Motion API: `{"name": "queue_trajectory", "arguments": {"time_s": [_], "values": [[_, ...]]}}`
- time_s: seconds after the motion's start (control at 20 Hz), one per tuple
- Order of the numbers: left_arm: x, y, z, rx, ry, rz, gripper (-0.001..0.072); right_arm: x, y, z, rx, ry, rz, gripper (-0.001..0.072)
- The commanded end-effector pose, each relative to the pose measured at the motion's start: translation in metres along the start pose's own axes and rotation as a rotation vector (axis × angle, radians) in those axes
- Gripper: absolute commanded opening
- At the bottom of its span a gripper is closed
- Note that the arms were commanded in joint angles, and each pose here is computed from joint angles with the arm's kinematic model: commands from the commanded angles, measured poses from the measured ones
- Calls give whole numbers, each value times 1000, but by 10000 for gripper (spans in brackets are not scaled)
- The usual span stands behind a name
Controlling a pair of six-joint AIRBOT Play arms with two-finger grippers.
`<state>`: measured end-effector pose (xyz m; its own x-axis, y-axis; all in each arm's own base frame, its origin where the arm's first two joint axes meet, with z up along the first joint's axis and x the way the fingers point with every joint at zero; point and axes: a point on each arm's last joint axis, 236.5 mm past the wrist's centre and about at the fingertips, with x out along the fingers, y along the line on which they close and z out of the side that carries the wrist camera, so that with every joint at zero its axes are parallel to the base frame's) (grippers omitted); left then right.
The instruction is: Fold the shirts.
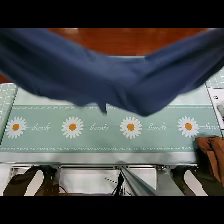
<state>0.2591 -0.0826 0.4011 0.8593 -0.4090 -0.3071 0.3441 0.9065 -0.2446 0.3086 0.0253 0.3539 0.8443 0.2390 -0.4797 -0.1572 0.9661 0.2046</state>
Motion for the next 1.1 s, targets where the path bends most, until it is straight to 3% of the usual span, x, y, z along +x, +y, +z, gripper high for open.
{"name": "queue_trajectory", "arguments": {"time_s": [0.0, 0.1, 0.3, 0.45, 0.7, 1.05], "values": [[4, 25, -66, -37, 264, 70, 22, -5, -22, -64, 16, 290, -85, 19], [22, 56, -115, -108, 410, 120, 22, 8, -49, -91, 53, 388, -163, 19], [65, 73, -216, -304, 626, 46, 22, 70, -55, -177, 178, 653, -38, 19], [92, 93, -266, -394, 640, 63, 22, 121, -81, -224, 254, 740, -49, 20], [131, 131, -314, -496, 598, 141, 22, 205, -97, -243, 405, 729, 11, 20], [188, 115, -353, -477, 670, 69, 22, 261, -106, -252, 541, 667, 44, 21]]}}
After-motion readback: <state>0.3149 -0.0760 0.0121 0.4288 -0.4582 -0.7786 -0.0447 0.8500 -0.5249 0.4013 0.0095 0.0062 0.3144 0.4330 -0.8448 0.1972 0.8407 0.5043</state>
